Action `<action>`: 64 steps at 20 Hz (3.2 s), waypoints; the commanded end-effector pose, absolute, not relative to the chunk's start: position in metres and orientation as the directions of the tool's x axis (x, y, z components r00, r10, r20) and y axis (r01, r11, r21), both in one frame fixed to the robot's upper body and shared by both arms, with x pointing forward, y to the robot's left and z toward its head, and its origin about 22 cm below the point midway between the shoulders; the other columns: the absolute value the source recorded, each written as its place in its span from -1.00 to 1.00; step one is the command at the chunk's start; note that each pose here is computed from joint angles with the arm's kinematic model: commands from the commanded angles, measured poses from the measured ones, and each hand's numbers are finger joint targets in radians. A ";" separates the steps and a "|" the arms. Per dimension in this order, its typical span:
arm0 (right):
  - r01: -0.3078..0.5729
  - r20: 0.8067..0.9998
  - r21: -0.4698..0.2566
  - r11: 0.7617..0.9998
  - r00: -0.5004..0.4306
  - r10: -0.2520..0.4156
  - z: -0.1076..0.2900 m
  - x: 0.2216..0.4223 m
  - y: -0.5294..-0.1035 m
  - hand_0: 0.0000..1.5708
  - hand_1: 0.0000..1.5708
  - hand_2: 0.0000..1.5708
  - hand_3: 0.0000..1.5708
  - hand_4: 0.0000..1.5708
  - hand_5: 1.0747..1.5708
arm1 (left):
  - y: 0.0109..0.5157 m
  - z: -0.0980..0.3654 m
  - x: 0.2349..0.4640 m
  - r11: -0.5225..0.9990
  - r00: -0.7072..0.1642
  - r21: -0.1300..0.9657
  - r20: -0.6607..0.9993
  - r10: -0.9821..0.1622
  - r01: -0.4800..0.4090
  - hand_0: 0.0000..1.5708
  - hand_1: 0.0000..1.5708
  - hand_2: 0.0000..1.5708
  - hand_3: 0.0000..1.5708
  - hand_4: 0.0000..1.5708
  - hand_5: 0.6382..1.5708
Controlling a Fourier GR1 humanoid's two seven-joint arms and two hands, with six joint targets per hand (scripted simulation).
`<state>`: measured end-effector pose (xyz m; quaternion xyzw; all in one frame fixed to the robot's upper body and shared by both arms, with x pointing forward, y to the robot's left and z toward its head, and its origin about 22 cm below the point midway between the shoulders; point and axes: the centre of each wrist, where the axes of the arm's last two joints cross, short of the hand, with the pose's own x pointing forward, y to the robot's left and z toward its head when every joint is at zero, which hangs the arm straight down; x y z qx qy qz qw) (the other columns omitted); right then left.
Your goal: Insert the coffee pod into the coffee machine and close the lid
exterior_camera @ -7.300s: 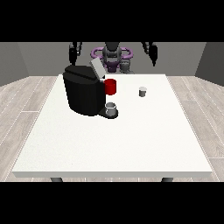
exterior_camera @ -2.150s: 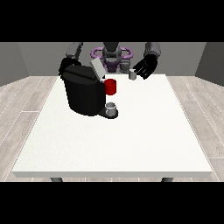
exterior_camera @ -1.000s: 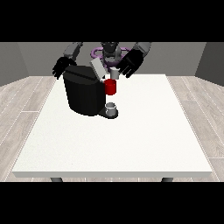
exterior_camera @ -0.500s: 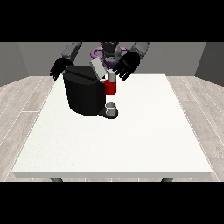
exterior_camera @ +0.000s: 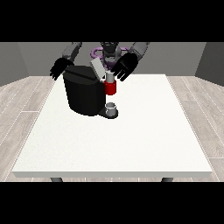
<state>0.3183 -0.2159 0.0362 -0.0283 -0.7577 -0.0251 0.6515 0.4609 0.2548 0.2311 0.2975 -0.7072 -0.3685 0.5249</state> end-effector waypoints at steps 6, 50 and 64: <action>0.105 0.988 0.003 0.995 -0.155 0.013 0.020 0.314 -0.212 -1.00 -1.00 -1.00 -1.00 -0.43 1.00 | 0.233 0.231 0.463 0.531 -0.271 0.847 0.505 -0.820 -0.030 0.48 0.48 0.58 0.50 -0.37 1.00; 0.131 0.987 0.001 0.991 -0.161 0.020 0.019 0.311 -0.231 -1.00 -1.00 -1.00 -1.00 -0.47 1.00 | 0.260 0.218 0.460 0.385 -0.290 0.923 0.370 -0.883 0.005 -1.00 -1.00 -1.00 -1.00 -1.00 1.00; 0.194 0.999 0.030 0.981 -0.017 -0.027 -0.020 0.273 -0.239 -1.00 -1.00 -1.00 -1.00 -0.53 1.00 | 0.257 0.131 0.448 0.701 -0.187 0.697 0.716 -0.672 0.149 -1.00 -1.00 -1.00 -1.00 -1.00 1.00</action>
